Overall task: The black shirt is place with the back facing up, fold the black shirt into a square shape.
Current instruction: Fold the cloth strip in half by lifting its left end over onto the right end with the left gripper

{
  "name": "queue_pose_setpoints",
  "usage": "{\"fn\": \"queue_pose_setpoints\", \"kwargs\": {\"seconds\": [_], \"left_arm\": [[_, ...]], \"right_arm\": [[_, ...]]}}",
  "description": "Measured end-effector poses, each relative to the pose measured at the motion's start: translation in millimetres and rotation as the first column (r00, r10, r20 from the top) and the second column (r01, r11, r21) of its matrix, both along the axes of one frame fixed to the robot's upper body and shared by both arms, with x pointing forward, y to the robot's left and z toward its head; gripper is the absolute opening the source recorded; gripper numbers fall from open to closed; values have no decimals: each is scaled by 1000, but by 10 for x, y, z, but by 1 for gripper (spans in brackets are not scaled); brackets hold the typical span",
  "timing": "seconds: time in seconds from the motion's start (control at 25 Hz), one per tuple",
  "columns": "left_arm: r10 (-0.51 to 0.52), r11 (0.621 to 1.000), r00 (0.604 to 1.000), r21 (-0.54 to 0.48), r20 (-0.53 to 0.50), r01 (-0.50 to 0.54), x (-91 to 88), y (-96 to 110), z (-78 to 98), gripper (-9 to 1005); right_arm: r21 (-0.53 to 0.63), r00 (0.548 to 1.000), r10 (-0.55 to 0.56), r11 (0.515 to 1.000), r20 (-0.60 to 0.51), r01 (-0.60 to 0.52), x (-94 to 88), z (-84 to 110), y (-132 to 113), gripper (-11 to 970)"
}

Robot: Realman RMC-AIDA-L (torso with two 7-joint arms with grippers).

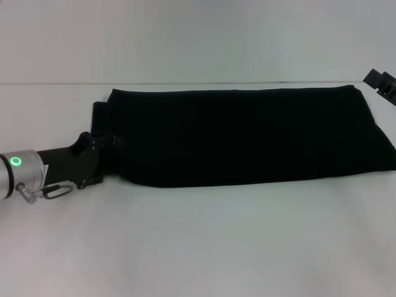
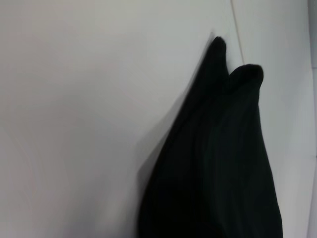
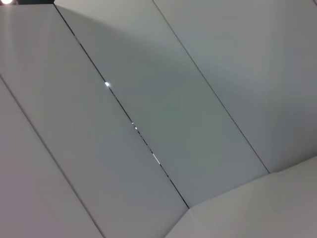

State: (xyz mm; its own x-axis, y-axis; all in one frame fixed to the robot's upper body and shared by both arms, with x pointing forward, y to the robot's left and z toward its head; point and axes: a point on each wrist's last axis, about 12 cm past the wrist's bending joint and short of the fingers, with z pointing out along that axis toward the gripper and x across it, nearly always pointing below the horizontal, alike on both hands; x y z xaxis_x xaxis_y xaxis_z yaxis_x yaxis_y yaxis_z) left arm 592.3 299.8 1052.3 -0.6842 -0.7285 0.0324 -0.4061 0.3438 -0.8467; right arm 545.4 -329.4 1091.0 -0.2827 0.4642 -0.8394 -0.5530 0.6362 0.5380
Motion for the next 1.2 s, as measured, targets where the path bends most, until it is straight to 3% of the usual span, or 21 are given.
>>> {"fn": "queue_pose_setpoints", "kwargs": {"seconds": [0.28,0.52,0.76,1.08,1.2], "left_arm": [[-28,1000,999,-8,-26,28,-131,92,-36,693],[6,999,1000,47,-5,-5,-36,16,-76,692],[55,998,996,20,68,-57,52,-12,-13,683],[-8,997,998,77,61,3,46,-6,-13,662],[-11,996,998,89,64,5,52,2,-11,533]], "right_arm": [[1,1000,0,1000,-2,0,-8,-7,3,717],[2,1000,4,1000,1,-4,-8,-3,9,717],[10,1000,15,1000,9,-15,-21,9,16,717],[19,1000,5,1000,17,-6,-25,20,-5,717],[19,1000,5,1000,17,-5,-26,21,-7,717]]}}
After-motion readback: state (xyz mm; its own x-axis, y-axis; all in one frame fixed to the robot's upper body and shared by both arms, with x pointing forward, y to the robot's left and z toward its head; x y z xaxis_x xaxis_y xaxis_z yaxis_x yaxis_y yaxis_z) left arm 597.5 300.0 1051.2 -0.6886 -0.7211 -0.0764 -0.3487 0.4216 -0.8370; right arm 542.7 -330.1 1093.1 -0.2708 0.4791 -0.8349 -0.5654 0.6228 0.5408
